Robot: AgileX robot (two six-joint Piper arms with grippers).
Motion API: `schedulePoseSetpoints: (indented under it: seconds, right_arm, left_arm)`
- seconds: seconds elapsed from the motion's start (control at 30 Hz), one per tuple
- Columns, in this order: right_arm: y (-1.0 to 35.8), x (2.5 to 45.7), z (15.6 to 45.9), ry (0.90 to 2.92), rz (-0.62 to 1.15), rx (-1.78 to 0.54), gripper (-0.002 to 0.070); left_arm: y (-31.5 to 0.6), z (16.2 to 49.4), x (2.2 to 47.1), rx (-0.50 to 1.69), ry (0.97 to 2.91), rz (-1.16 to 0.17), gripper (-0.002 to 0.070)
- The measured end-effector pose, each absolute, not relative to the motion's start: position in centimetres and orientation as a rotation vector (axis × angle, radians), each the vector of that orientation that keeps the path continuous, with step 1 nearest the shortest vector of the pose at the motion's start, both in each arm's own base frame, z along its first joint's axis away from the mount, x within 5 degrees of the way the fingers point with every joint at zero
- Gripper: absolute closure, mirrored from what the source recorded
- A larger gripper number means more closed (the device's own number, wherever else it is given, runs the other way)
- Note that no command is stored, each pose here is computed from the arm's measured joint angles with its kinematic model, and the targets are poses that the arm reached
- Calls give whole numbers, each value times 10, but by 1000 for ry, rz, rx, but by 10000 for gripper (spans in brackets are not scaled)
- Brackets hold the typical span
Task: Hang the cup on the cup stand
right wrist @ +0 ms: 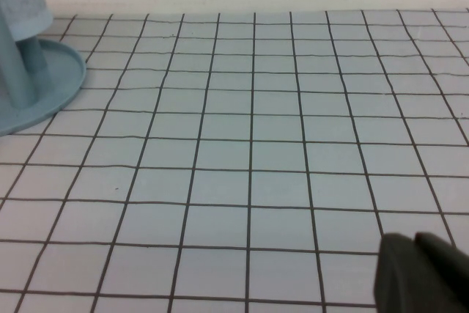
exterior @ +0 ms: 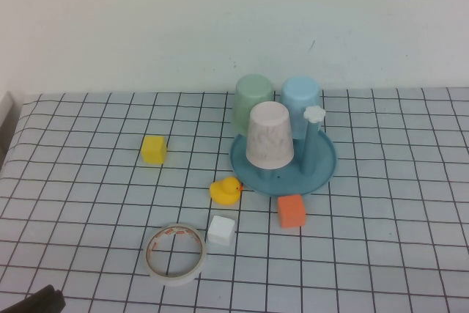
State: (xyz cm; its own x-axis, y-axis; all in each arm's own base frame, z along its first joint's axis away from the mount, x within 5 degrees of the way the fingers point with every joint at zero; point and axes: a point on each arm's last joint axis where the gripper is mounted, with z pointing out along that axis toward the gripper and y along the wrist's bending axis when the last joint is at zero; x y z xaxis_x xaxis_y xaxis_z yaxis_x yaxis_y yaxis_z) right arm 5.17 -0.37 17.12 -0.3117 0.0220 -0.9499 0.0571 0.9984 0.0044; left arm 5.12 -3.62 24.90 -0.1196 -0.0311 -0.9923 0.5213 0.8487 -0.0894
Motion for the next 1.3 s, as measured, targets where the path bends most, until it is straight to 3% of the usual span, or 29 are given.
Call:
schedulePoseSetpoints:
  seconds: [0.3, 0.43, 0.87, 1.3]
  right_arm:
    - [-4, 52, 172, 1886, -35, 57, 676]
    - [-4, 52, 172, 1887, -35, 57, 676]
    - [-4, 52, 172, 1888, -34, 58, 676]
    - [-4, 52, 172, 1888, -34, 58, 676]
  left_arm:
    - [-36, 247, 51, 393, 1637, -486, 676]
    - [-32, 234, 55, 464, 1646, -333, 676]
    - [-6, 195, 55, 66, 1662, -88, 676]
    - [-3, 183, 55, 30, 1757, -36, 676]
